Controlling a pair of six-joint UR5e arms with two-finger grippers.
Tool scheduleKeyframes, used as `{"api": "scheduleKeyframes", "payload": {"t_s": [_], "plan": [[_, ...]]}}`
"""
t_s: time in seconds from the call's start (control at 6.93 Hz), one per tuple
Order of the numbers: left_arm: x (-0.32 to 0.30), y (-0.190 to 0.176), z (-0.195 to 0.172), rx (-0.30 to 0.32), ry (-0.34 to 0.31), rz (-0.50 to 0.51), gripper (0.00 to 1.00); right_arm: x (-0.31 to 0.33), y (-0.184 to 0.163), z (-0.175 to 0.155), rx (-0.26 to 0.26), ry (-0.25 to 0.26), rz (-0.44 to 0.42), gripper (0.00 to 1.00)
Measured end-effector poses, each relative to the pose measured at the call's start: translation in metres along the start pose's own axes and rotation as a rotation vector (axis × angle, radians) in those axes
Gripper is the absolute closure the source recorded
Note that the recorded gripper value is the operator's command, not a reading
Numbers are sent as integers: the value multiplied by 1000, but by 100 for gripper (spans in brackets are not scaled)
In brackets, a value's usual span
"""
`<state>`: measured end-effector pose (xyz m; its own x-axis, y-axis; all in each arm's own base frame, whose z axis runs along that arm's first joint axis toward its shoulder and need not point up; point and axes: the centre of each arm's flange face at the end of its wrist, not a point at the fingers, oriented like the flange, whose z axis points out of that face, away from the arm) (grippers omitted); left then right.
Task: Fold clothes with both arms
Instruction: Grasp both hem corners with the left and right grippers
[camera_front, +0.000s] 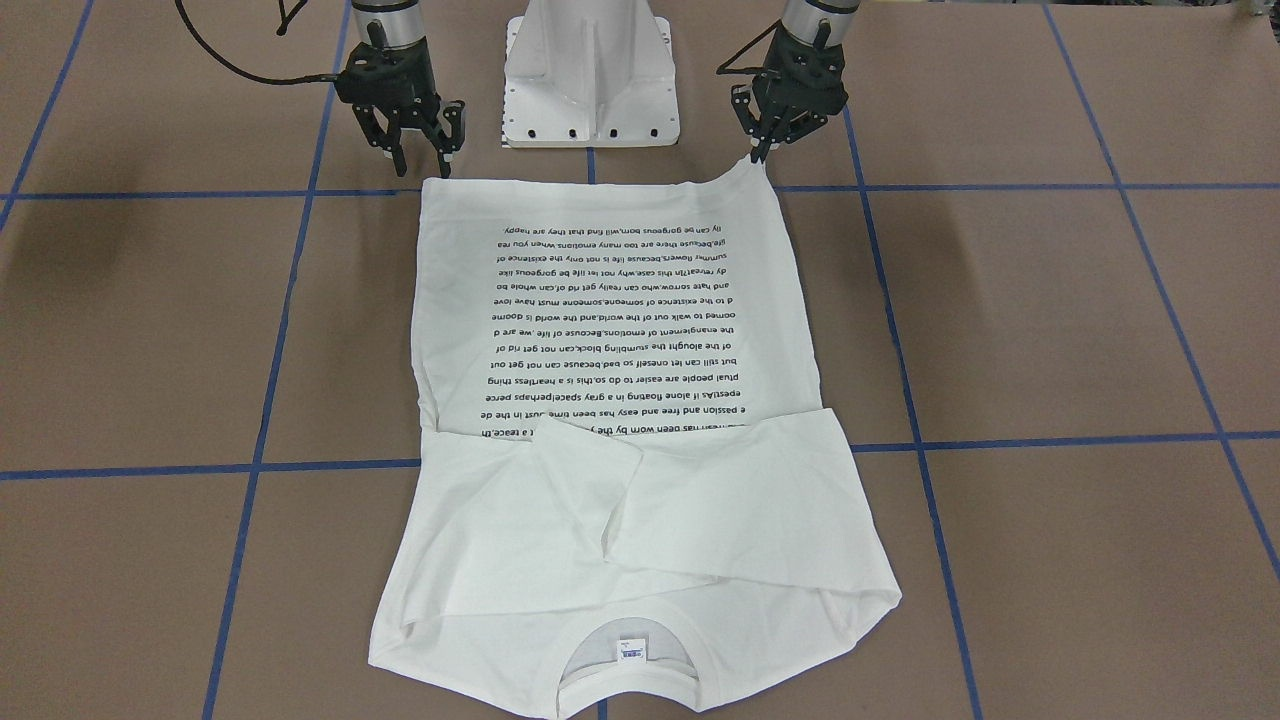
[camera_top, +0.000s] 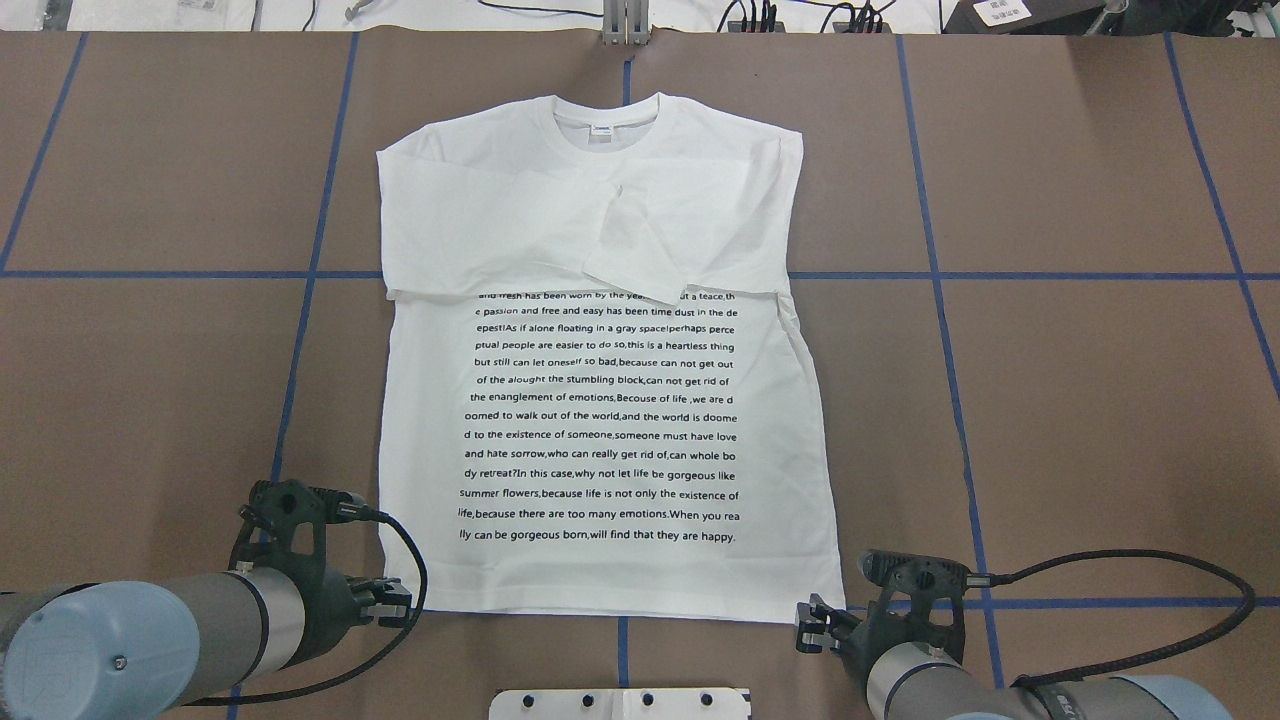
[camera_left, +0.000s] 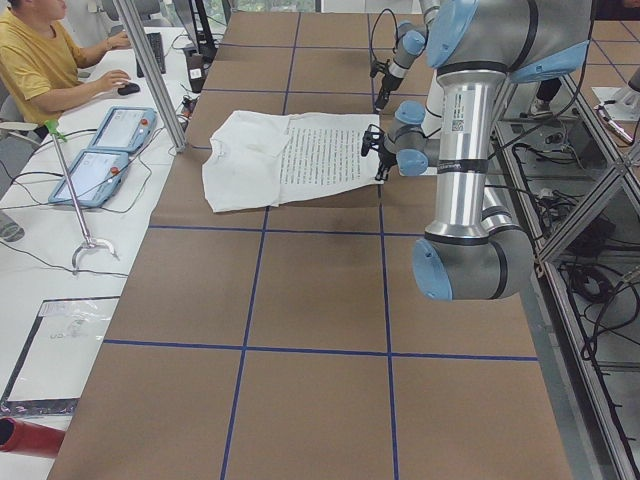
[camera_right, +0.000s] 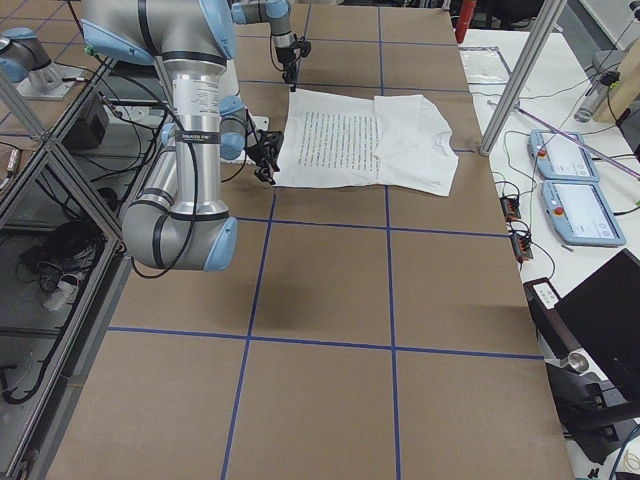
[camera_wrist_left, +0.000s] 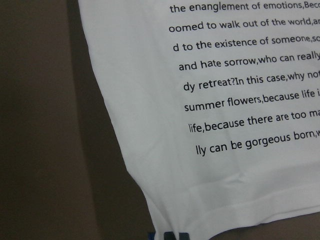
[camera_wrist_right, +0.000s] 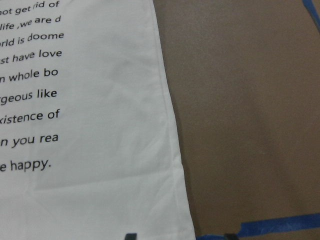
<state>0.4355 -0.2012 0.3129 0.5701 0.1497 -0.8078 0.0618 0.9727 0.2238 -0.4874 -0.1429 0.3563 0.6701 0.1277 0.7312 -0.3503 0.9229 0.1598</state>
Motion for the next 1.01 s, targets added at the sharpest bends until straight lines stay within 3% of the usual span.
{"api": "scheduleKeyframes", "payload": {"t_s": [0.14,0.29,0.43,1.01], "plan": [[0,0,-1,0,0,-1,100,1,7,11,13,-5,-4,43],[-1,0,-2,0,0,-3,100,3,8,15,22,-7,-5,78],[-1,1,-2,-1,1,-6,100,2,8,16,25,-11,-4,98],[1,1,-6,0,8,-10,100,0,5,13,38,-19,-2,100]]}}
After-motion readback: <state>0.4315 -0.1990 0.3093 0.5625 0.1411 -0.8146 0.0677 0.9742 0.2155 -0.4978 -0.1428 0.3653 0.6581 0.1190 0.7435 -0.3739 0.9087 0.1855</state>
